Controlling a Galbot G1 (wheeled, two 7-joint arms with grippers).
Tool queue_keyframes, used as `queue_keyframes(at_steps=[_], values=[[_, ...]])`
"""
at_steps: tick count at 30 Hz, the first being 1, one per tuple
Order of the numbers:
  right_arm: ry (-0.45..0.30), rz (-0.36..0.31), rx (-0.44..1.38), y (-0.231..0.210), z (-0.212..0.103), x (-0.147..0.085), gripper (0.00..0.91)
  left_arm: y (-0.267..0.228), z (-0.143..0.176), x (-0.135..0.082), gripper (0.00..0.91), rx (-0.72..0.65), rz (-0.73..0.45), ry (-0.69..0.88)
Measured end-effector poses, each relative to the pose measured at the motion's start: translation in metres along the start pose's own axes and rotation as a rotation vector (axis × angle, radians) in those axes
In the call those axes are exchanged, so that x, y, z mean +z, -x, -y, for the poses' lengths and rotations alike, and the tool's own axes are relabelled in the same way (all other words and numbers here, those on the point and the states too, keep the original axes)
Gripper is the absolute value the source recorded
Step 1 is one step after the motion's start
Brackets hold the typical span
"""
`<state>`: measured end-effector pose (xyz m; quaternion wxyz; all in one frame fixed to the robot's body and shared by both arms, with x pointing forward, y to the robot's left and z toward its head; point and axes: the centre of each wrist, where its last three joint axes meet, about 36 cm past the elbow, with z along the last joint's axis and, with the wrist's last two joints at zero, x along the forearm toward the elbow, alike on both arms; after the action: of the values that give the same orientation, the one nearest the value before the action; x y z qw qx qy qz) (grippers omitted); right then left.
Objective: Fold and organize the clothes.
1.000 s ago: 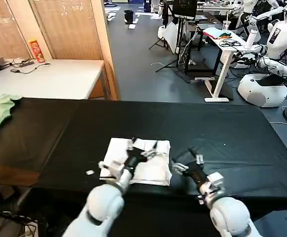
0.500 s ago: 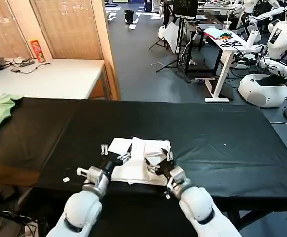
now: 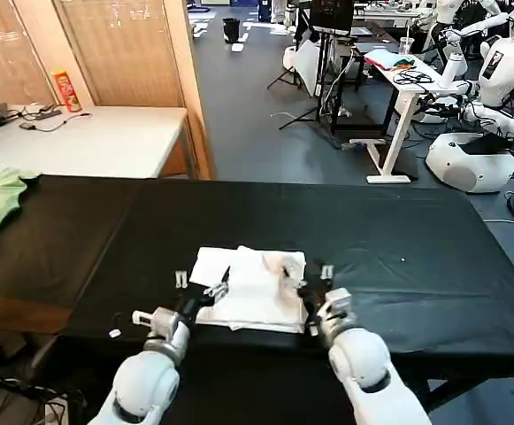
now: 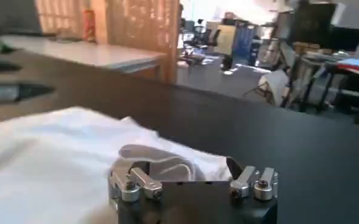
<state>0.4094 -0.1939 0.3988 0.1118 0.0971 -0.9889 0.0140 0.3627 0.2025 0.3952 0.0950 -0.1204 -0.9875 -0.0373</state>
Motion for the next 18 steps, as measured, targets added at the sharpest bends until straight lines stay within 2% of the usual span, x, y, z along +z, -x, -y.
queue_keyframes(at_steps=[3,6,18], values=[[0.045,0.027,0.032,-0.009,0.019,-0.006,0.878,0.001,-0.003,0.004,0.878,-0.001,-0.009,-0.045],[0.056,0.049,0.042,-0.019,0.032,-0.010,0.878,0.003,-0.008,0.008,0.878,-0.003,-0.017,-0.100],[0.056,0.081,0.048,-0.054,0.032,-0.016,0.878,0.015,-0.029,0.014,0.878,-0.014,-0.064,-0.415]])
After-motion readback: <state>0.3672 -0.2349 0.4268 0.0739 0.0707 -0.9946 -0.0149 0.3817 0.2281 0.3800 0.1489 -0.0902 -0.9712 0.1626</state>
